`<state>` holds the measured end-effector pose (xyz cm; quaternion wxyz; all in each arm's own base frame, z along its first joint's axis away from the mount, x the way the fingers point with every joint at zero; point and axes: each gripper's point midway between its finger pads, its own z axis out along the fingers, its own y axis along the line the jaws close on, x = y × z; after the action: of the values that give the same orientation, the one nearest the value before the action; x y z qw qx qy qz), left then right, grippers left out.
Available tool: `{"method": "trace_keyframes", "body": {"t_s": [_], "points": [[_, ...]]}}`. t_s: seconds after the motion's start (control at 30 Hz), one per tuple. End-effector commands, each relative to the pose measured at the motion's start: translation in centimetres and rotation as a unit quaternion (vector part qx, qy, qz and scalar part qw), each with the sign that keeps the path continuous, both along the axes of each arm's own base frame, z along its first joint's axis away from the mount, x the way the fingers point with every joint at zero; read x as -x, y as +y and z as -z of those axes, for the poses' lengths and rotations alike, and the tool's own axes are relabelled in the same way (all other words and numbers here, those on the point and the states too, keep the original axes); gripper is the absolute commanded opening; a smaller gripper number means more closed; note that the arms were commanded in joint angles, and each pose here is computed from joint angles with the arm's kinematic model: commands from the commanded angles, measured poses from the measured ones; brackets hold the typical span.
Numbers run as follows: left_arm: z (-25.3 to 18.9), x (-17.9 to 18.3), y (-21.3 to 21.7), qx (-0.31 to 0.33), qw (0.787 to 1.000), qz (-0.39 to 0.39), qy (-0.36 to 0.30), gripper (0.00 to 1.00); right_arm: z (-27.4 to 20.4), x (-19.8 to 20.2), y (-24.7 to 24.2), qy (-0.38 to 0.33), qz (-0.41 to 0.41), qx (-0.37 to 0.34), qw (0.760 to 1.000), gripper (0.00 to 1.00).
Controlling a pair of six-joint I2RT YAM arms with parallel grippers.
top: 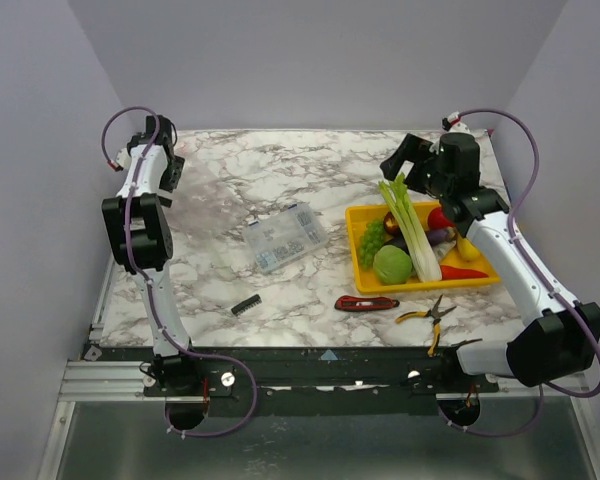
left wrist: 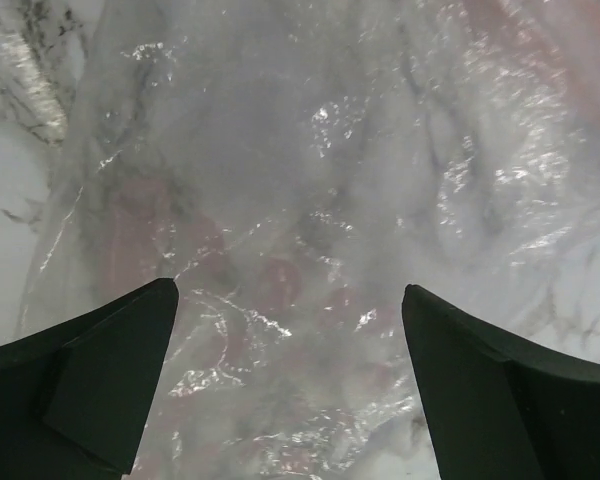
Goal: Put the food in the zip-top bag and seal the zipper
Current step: Move the zipper food storage bag to the center of the board.
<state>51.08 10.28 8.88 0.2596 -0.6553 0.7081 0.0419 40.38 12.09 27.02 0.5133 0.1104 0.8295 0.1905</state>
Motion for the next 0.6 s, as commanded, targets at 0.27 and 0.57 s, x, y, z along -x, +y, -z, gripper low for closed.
{"method": "trace_keyframes", "body": {"t_s": [0.27,0.57], "points": [[2.6,13.0,-2.8,0.004,0.968,0.174,0.182,0.99,-1.7,2.0,0.7,-0.022,-0.024,-0.029,0.999,1.0],[0.6,20.2,0.3,-0.132,0.948,0.205,0.205,0.99,-1.3,3.0,1.5,-0.016,-0.051,-0.039,0.998,1.0]]}}
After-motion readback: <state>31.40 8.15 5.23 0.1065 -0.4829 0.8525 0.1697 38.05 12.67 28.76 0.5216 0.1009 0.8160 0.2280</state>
